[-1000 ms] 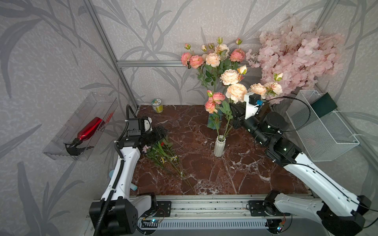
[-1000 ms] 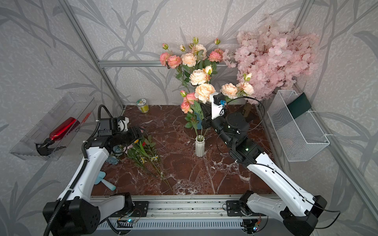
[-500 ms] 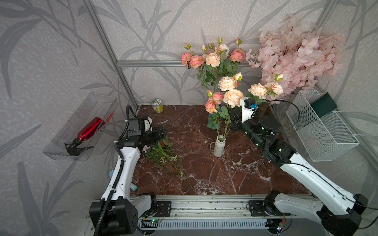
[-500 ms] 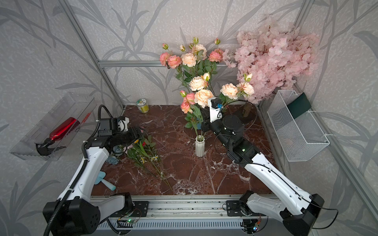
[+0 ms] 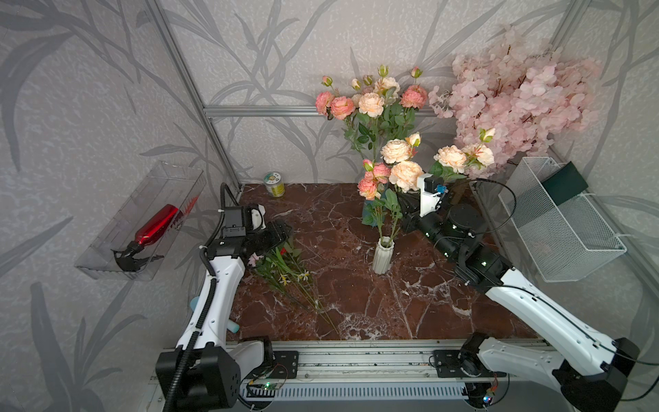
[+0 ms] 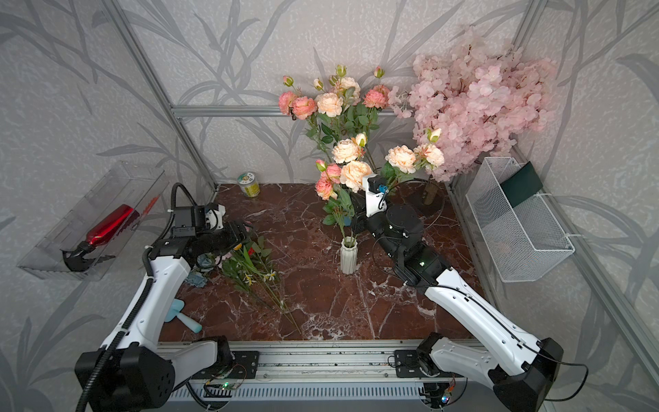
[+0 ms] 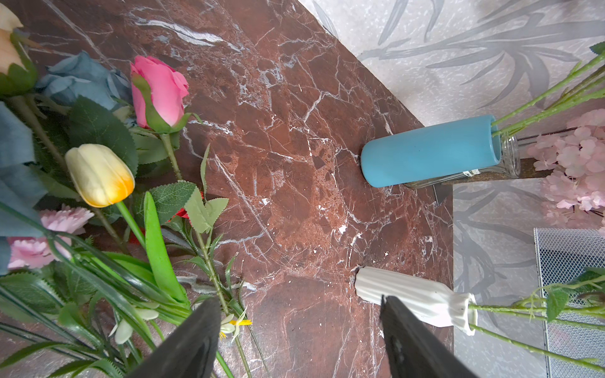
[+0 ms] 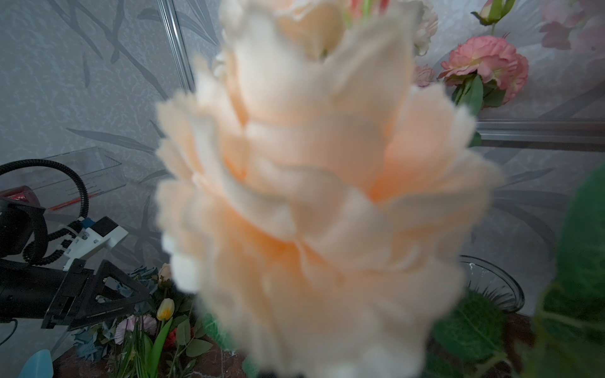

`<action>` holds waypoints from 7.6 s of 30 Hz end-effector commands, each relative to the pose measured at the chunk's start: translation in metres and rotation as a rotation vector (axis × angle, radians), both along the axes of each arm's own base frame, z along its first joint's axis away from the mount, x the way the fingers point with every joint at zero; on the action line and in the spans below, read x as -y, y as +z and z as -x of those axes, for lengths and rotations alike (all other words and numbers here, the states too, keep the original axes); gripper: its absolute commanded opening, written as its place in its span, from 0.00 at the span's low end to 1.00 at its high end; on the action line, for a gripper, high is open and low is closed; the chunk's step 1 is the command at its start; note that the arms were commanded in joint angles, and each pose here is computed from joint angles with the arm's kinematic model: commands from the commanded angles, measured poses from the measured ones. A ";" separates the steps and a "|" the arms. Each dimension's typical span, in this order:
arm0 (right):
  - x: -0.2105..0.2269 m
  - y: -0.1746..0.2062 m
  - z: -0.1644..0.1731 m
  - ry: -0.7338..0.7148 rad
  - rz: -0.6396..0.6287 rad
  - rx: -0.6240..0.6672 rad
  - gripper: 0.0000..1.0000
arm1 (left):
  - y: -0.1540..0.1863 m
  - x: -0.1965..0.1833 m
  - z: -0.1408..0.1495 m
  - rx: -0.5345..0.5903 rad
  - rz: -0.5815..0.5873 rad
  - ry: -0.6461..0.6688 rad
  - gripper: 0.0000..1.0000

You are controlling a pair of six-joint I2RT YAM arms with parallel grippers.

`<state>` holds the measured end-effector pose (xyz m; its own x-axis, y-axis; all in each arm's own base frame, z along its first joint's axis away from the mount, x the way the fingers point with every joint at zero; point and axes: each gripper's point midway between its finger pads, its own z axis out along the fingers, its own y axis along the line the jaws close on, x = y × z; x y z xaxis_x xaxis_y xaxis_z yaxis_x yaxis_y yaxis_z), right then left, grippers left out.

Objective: Place the pink flowers into the vase
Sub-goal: Place the flower in the vase, then move the flower to the center of the board.

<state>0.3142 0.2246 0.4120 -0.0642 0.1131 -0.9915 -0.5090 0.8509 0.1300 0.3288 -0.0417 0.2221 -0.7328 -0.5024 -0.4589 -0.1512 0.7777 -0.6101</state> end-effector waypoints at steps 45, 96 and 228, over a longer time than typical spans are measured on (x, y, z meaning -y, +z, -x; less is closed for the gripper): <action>-0.005 -0.029 0.010 0.063 -0.016 -0.053 0.00 | -0.001 0.000 -0.001 0.008 0.011 -0.005 0.78; -0.041 -0.043 -0.014 0.108 0.090 -0.085 0.00 | 0.001 0.000 0.000 0.015 0.008 -0.005 0.78; 0.066 -0.159 0.076 -0.107 0.181 -0.425 0.29 | -0.111 -0.153 0.113 -0.602 -0.280 1.059 0.78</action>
